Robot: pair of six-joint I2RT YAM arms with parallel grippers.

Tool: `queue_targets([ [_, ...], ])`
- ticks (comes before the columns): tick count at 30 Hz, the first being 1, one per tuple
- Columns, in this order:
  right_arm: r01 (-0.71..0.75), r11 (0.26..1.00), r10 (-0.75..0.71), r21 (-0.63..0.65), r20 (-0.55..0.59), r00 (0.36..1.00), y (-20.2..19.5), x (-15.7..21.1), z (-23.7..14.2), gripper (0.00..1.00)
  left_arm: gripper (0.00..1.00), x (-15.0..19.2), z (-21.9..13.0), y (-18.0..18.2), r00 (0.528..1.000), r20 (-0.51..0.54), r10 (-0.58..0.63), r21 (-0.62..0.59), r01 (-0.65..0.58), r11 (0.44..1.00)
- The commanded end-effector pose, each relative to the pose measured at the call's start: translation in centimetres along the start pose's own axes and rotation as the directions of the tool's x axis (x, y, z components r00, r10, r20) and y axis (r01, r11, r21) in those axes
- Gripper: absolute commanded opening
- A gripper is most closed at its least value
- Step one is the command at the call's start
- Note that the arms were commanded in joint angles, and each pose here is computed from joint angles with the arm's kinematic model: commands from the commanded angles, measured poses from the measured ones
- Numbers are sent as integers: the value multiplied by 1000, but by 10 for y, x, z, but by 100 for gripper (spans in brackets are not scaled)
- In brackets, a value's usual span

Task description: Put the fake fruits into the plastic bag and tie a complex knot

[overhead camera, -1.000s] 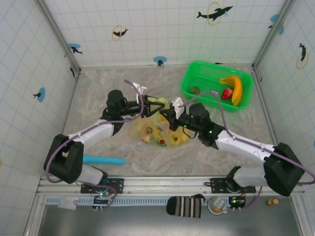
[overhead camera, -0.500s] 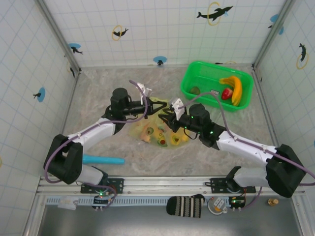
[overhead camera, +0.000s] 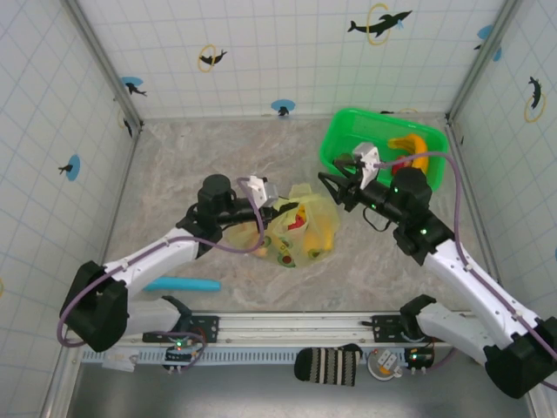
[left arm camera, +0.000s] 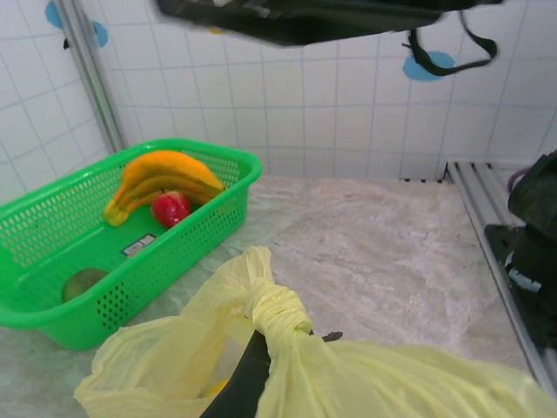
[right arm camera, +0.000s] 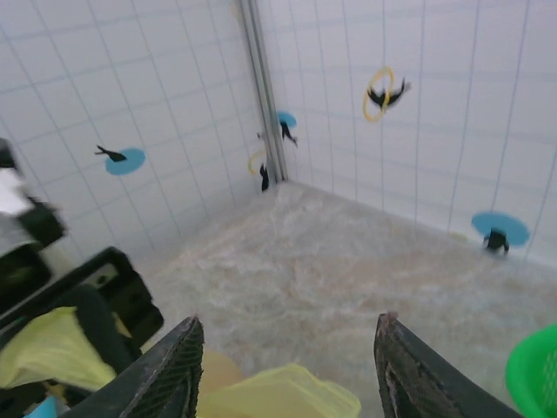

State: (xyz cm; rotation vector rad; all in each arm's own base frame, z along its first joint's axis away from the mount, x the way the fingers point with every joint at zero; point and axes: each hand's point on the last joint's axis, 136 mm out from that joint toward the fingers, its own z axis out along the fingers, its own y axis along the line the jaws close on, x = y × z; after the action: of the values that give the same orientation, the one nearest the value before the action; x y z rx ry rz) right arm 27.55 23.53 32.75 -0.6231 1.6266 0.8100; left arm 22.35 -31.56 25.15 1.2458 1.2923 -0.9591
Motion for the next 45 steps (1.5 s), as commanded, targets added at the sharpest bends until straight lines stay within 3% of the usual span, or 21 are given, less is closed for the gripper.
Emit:
queue_targets([
  [1,-158,986,150,-45,-136,979,-2,23,9,46,0,-7,-5,-7,981,4,192,-25,-191,981],
  [6,-189,964,149,-186,-211,966,6,41,33,39,0,-8,-11,-25,970,26,242,19,-242,970],
  [7,-155,960,110,-233,-197,974,10,38,37,28,0,-7,-11,-28,968,28,248,33,-249,968],
  [8,-126,954,75,-271,-192,978,14,39,40,23,0,-7,-12,-29,968,30,251,38,-252,967],
  [12,-35,878,-59,-477,-182,982,41,61,39,24,0,-1,-11,-30,970,22,243,39,-244,969],
  [17,96,790,-208,-605,-117,971,60,90,36,24,0,-1,-12,-29,969,43,244,26,-245,969],
  [22,153,767,-286,-624,-119,951,65,107,50,18,0,-1,-11,-29,968,50,244,26,-245,969],
  [28,190,805,-313,-562,-131,940,41,112,63,17,0,2,-14,-30,967,43,252,32,-254,967],
  [36,138,717,-305,-684,-130,943,52,129,37,22,0,2,-22,-12,968,35,249,-12,-249,968],
  [45,141,681,-281,-718,-78,956,71,127,37,41,0,1,-18,-9,975,62,214,4,-214,977],
])
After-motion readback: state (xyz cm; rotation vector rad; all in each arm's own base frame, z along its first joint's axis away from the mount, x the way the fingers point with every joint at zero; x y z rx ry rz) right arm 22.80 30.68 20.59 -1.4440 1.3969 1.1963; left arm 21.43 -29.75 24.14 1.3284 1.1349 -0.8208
